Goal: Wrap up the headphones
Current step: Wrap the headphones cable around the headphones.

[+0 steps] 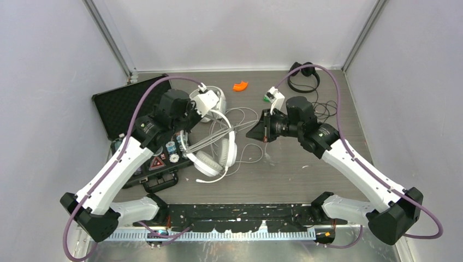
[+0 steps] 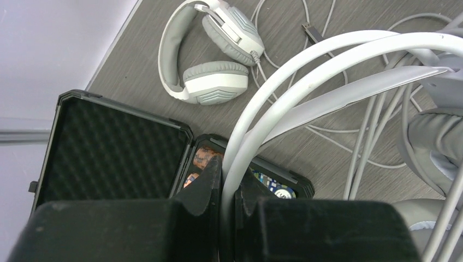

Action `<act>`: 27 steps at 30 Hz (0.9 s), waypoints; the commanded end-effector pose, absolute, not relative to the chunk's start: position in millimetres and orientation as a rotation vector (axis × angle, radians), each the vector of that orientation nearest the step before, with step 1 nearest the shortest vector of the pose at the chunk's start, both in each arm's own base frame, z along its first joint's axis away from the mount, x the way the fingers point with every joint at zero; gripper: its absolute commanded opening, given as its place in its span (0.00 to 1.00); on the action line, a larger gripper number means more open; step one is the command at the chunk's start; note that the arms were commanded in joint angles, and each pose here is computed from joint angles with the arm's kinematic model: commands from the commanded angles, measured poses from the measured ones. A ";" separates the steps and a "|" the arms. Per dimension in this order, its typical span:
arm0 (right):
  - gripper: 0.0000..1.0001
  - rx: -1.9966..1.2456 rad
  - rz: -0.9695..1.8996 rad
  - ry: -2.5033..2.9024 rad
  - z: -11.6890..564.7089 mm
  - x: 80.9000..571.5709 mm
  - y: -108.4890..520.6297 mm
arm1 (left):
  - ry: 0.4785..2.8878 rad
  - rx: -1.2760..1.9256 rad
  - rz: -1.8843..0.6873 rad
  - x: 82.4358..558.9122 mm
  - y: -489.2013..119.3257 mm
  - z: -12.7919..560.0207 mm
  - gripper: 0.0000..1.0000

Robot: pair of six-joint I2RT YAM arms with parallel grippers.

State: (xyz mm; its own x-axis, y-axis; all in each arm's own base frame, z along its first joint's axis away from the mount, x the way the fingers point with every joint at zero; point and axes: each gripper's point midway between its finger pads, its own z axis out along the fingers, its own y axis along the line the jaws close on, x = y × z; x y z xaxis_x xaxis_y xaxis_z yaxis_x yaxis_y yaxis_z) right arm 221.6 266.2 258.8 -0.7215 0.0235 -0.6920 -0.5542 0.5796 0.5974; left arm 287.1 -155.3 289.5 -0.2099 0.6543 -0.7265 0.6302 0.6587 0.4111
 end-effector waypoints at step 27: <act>0.00 -0.316 1.431 1.991 341.8 235.3 304.8 | 1.891 0.853 0.141 307.3 -168.9 295.3 0.00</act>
State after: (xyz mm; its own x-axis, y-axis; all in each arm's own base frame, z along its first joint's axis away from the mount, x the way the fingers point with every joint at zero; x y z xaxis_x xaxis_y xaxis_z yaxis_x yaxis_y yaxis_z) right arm 231.4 289.2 290.6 -0.7742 0.0912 -0.6263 -0.5064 0.5044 0.6994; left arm 292.3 -165.8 270.3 -0.2165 0.6798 -0.7008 0.6054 0.6566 0.4499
